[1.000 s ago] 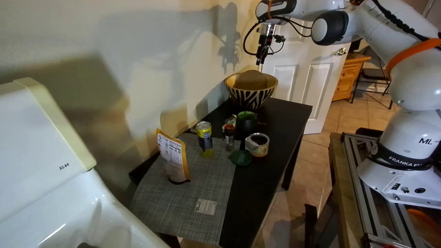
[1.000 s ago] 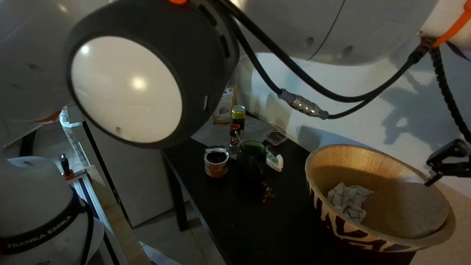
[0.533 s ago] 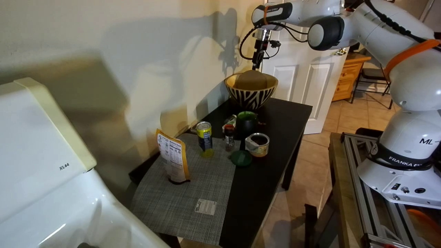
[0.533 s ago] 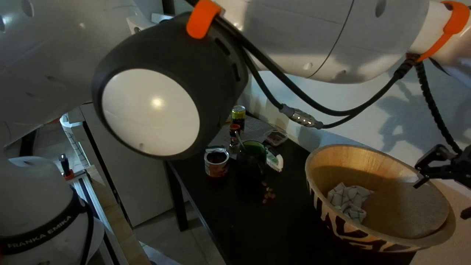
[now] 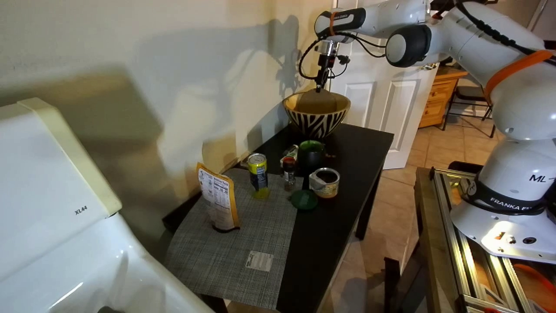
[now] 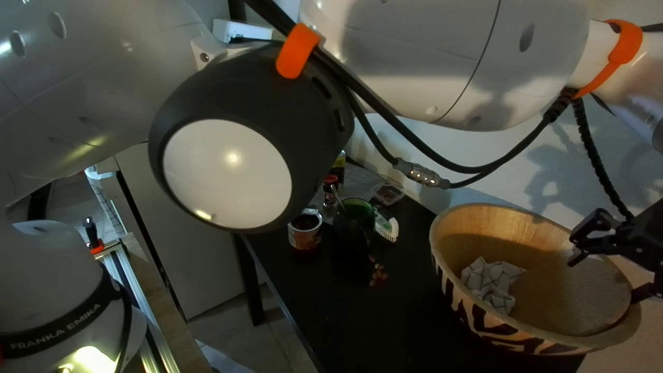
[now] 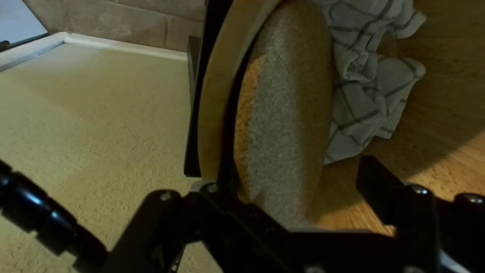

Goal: Remove the coaster from the wooden bowl

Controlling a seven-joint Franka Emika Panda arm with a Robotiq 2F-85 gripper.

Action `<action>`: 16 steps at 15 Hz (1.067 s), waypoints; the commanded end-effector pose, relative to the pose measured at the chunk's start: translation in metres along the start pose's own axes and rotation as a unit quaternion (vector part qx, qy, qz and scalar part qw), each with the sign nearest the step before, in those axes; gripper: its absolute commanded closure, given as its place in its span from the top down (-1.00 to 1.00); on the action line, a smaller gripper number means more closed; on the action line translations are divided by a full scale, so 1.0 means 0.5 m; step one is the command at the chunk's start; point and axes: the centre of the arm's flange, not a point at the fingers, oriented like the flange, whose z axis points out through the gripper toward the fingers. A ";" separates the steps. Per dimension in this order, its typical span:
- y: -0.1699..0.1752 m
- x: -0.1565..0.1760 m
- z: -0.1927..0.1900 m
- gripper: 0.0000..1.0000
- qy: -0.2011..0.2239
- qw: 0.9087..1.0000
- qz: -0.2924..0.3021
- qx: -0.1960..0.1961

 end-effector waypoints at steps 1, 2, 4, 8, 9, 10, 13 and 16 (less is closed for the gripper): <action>0.034 0.043 -0.005 0.59 -0.002 0.999 -0.035 0.024; 0.023 0.043 -0.011 0.57 -0.004 0.998 -0.055 0.034; 0.006 0.048 -0.012 0.12 -0.016 0.996 -0.080 0.041; -0.009 0.053 -0.007 -0.43 -0.040 0.994 -0.093 0.048; -0.012 0.054 -0.004 -0.57 -0.045 0.993 -0.094 0.050; -0.014 0.054 -0.003 -0.72 -0.049 0.993 -0.094 0.053; -0.025 0.051 -0.013 -1.00 -0.059 0.992 -0.093 0.058; -0.052 0.038 -0.064 -0.94 -0.056 0.991 -0.111 0.055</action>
